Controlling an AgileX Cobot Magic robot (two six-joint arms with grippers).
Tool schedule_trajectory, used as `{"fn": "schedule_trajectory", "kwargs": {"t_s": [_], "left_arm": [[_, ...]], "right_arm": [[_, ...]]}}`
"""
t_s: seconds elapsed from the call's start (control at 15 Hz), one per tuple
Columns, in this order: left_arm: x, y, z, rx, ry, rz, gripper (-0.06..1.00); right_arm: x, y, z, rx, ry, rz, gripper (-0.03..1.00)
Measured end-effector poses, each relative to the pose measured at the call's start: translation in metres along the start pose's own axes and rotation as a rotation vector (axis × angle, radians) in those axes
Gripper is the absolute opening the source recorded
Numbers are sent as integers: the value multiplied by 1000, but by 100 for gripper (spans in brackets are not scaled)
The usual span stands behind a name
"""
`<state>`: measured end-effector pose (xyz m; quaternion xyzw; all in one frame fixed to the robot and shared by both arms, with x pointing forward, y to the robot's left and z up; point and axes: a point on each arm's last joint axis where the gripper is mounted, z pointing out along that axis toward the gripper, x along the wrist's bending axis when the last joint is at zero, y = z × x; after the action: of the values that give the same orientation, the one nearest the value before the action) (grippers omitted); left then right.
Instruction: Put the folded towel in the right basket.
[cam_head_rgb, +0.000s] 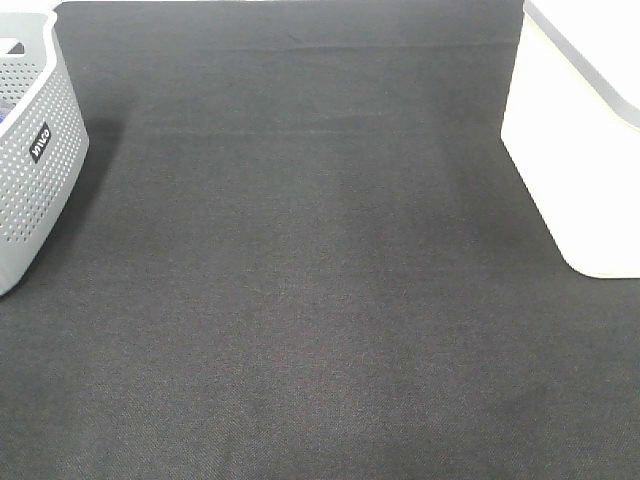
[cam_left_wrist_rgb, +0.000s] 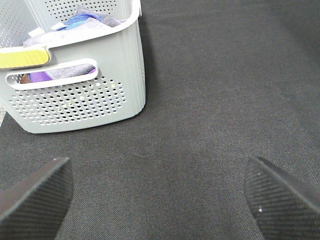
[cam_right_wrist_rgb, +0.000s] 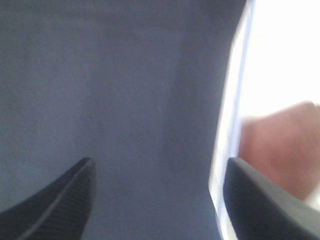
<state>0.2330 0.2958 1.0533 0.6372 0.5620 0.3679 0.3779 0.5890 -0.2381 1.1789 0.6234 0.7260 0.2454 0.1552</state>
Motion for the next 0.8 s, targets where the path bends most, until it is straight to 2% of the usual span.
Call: {"fn": "schedule_trajectory", "kwargs": {"t_s": [0.07,0.13,0.2,0.33,0.53,0.67,0.8], "left_arm": [[0,0,0,0,0,0,88],[0,0,0,0,0,0,88],[0,0,0,0,0,0,88],[0,0,0,0,0,0,88],[0,0,0,0,0,0,88],[0,0,0,0,0,0,88],[0,0,0,0,0,0,88]], "right_arm": [[-1,-19,-10,23,-10,-2,68],[-1,-19,-10,23,-10,-2,68],[-1,-44,-14,65,-18,-1,68],[-3,-110,-16,186,-26,5,68],[-5,-195,-18,290,-28,13,68],[-7,-250,-16,301,-29,15,68],[-7,-299,-22,209,-29,-1,68]]}}
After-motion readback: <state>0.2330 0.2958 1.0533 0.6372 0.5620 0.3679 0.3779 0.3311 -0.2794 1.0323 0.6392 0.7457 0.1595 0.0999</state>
